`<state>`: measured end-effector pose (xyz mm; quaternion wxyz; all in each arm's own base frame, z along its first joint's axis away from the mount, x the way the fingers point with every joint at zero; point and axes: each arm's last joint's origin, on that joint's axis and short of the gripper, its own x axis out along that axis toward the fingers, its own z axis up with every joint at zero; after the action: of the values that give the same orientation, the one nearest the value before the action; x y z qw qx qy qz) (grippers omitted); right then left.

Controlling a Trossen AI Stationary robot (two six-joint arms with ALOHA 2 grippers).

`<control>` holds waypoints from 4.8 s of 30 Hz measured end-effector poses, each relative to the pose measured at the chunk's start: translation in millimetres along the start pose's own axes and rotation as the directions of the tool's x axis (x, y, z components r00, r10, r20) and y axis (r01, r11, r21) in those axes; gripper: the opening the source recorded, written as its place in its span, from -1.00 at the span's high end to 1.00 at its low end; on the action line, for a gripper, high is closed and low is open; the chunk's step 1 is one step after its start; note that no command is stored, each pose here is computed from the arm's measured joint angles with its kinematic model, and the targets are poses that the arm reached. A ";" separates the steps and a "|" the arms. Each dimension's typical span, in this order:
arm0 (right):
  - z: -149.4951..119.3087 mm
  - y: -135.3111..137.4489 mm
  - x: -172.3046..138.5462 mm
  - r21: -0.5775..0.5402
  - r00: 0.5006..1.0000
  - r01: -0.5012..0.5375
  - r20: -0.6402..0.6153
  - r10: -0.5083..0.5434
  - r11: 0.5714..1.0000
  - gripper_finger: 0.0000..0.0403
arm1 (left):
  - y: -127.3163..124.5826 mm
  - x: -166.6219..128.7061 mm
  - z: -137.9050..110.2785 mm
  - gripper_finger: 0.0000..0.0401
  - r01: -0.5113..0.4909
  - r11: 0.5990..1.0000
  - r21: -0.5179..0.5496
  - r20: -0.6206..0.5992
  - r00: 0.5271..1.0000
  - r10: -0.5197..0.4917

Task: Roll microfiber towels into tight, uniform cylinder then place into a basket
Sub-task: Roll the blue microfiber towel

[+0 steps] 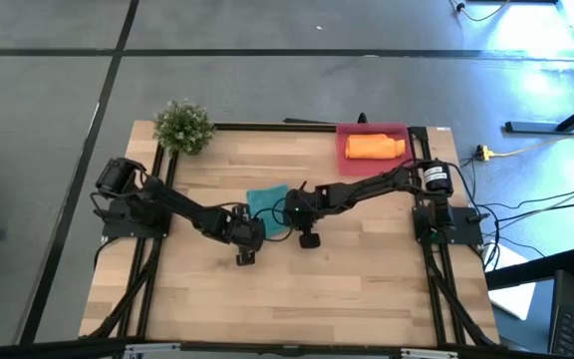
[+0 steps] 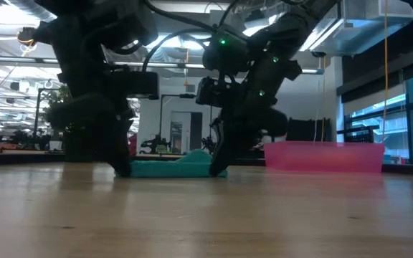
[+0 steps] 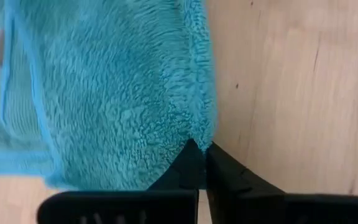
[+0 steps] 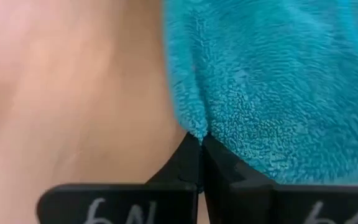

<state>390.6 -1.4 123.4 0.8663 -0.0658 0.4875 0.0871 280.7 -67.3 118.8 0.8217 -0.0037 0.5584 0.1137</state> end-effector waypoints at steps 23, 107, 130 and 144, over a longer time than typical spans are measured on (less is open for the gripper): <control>7.4 -41.9 -23.7 0.321 0.883 -0.465 0.112 0.455 0.825 0.97 | 44.1 -28.5 18.7 1.00 0.410 0.881 -0.234 -0.003 0.906 -0.423; -3.6 -90.7 -27.1 0.709 0.910 -0.392 0.206 0.360 0.586 0.96 | 55.3 -47.4 23.3 1.00 0.393 0.783 -0.483 0.078 0.909 -0.409; -4.1 -82.6 -25.1 0.709 0.909 -0.383 0.174 0.379 0.592 0.96 | 92.5 -39.7 26.3 1.00 0.232 0.691 -0.685 0.097 0.968 -0.230; -4.8 -82.1 -25.0 0.713 0.909 -0.379 0.167 0.383 0.590 0.96 | 91.4 -27.0 22.5 1.00 0.163 0.703 -0.692 0.028 0.979 -0.199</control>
<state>391.6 -84.7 144.8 0.7789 0.3912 0.4854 0.0679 274.4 19.8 163.1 0.7542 -0.3672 0.4924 0.2321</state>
